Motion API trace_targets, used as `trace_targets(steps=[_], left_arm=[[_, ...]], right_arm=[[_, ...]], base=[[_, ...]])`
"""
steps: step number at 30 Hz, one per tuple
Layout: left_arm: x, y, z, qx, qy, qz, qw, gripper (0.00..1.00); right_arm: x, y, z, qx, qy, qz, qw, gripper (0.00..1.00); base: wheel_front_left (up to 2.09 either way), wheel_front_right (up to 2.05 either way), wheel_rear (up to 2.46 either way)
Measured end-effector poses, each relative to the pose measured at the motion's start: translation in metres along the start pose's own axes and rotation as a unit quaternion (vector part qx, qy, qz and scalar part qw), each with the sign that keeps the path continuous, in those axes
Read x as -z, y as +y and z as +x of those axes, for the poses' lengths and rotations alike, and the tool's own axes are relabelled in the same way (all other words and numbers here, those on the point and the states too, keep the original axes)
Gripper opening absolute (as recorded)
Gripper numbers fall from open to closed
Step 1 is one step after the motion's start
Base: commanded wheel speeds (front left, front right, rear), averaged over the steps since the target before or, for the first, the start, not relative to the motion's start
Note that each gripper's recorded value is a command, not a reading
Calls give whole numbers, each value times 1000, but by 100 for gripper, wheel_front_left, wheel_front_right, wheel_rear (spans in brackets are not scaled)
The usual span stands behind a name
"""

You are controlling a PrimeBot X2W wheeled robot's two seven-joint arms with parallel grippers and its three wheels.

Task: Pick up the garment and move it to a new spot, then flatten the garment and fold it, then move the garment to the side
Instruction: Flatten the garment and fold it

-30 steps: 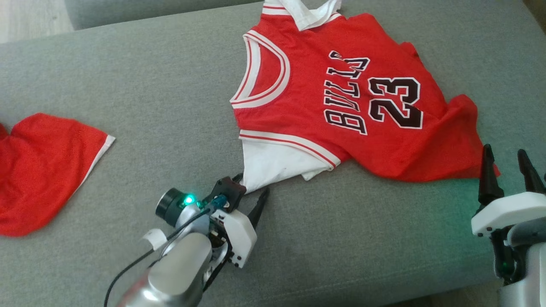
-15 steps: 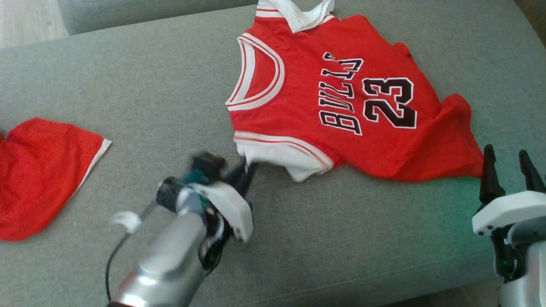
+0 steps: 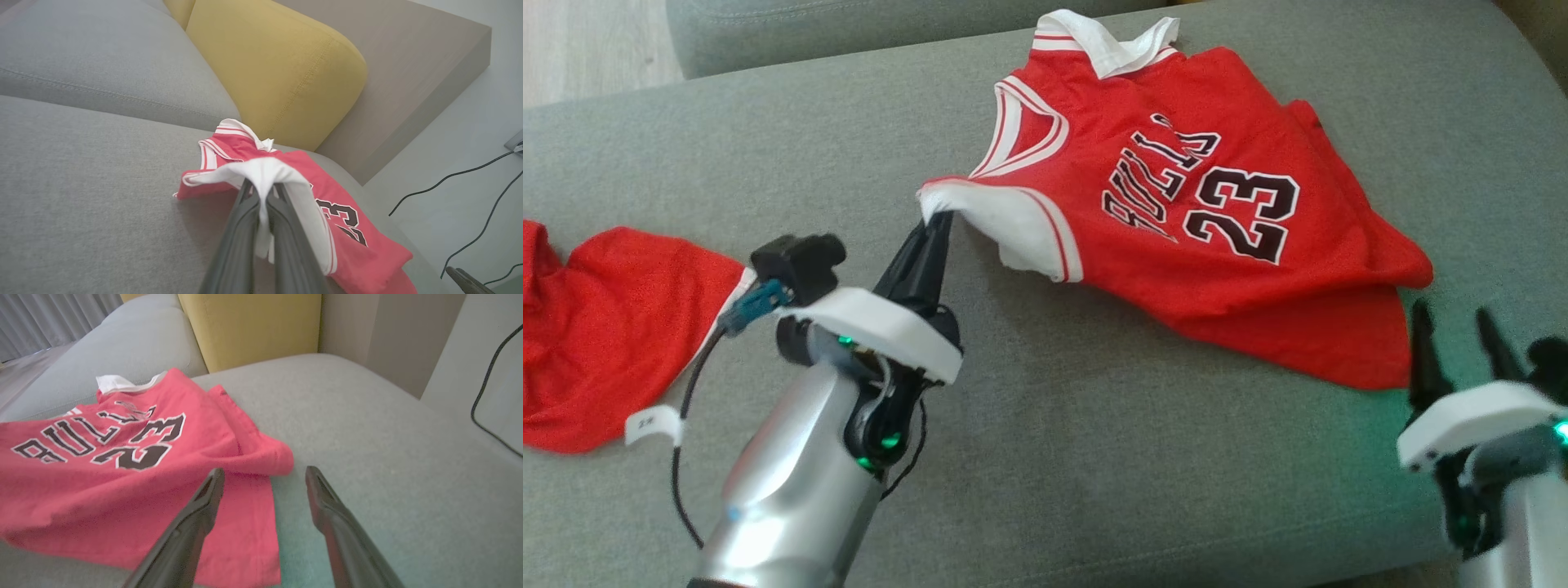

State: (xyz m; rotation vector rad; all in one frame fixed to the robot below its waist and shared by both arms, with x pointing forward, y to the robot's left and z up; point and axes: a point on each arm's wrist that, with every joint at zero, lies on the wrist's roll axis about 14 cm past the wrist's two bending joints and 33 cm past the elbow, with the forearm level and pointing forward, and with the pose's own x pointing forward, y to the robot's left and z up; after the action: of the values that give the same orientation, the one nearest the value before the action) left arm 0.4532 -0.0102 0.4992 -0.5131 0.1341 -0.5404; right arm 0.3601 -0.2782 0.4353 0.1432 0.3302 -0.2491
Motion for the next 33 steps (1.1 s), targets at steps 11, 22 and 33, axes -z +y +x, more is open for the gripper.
trace_targets(steps=[11, 22, 33], left_arm=[[4, 3, -1, -11, 6, -4, 1000, 0], [6, 8, -2, -15, 13, -1, 1000, 0], [9, 11, -4, -19, 18, 1, 1000, 0]], right_arm=[[57, 5, -17, -8, 81, 23, 996, 100], [65, 7, 2, -6, 97, 5, 995, 100], [73, 7, 8, -3, 105, 3, 994, 100]], base=[[0, 0, 0], [0, 0, 0], [0, 0, 0]])
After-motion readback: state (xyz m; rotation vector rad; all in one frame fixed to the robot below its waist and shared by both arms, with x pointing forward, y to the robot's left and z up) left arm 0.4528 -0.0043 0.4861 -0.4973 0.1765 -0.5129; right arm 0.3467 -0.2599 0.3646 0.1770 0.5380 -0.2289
